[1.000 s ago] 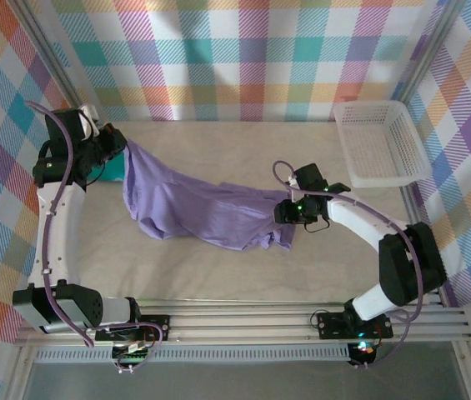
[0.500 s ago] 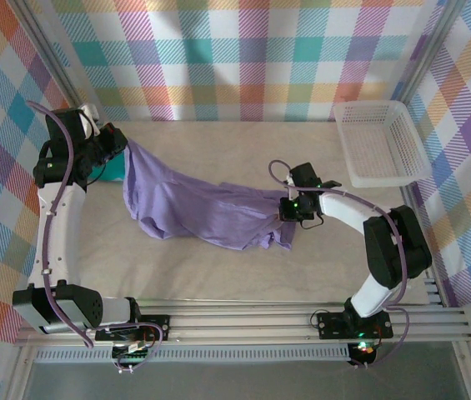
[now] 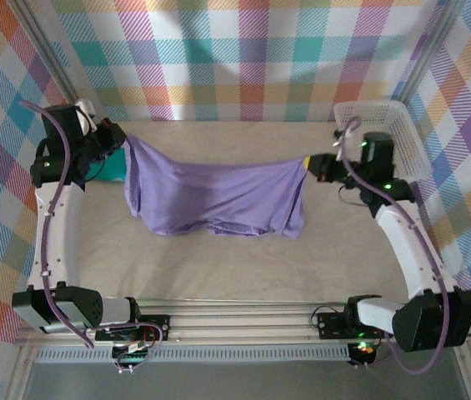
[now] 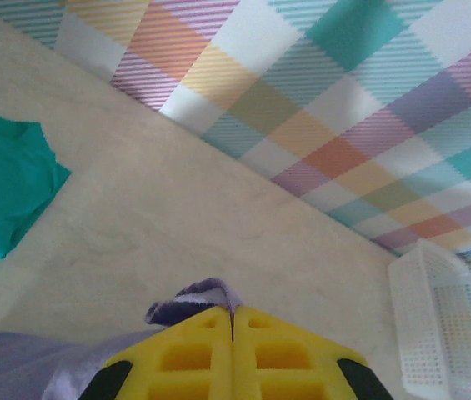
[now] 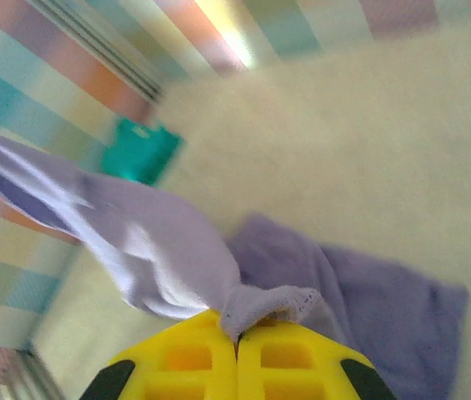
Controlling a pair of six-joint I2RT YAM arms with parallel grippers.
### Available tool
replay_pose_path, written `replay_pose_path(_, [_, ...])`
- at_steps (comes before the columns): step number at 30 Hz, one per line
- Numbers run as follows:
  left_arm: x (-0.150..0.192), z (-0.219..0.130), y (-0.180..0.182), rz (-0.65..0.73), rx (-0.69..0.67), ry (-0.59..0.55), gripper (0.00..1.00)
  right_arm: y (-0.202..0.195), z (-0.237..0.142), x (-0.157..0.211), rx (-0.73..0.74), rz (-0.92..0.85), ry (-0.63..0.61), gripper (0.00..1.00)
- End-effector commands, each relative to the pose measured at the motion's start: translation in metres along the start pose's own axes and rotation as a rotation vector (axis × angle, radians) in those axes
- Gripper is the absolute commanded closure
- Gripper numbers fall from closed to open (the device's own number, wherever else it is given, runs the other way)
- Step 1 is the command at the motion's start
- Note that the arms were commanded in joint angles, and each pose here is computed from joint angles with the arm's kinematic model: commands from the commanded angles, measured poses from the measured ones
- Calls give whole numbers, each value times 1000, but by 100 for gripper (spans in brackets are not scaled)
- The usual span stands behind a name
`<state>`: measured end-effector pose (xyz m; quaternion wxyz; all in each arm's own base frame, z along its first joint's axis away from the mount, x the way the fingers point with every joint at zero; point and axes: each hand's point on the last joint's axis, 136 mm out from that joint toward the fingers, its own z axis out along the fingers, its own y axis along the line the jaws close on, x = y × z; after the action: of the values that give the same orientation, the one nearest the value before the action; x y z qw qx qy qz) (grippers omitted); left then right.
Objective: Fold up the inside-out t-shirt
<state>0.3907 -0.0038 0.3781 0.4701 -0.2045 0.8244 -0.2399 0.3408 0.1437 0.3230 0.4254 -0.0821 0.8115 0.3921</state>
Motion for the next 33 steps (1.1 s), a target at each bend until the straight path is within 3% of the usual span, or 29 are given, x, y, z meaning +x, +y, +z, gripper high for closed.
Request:
replay_pose_path(1, [-61,-53,-44,20,92,-214,100,76,-45,-57,-269,-141,-119,100])
replay_pose_path(4, [-108,-104,-62,33,96,-365,100,114,-95,-102,-293,-242,-243,100])
replay_pose_path(8, [-155,-190,-78,49,58,-591,100,147,-155,-131,-197,-339,-365,100])
replay_pose_path(12, [-164,-247,-102,113,65,-720,100,177,-193,-130,-101,-439,-423,100])
replay_pose_path(14, [-163,-256,-107,135,69,-736,100,186,-206,-126,-45,-475,-448,100])
replay_pose_path(19, [-153,-211,-87,133,35,-589,100,162,-206,-127,84,-448,-450,100])
replay_pose_path(25, [-139,-127,-39,123,-62,-444,100,95,-150,-133,36,-292,-377,100])
replay_pose_path(29, [-130,-57,-39,170,-91,-339,100,56,-107,-150,25,-244,-344,100])
replay_pose_path(33, [-144,-33,-39,146,-87,-345,100,41,-85,-169,30,-262,-346,100])
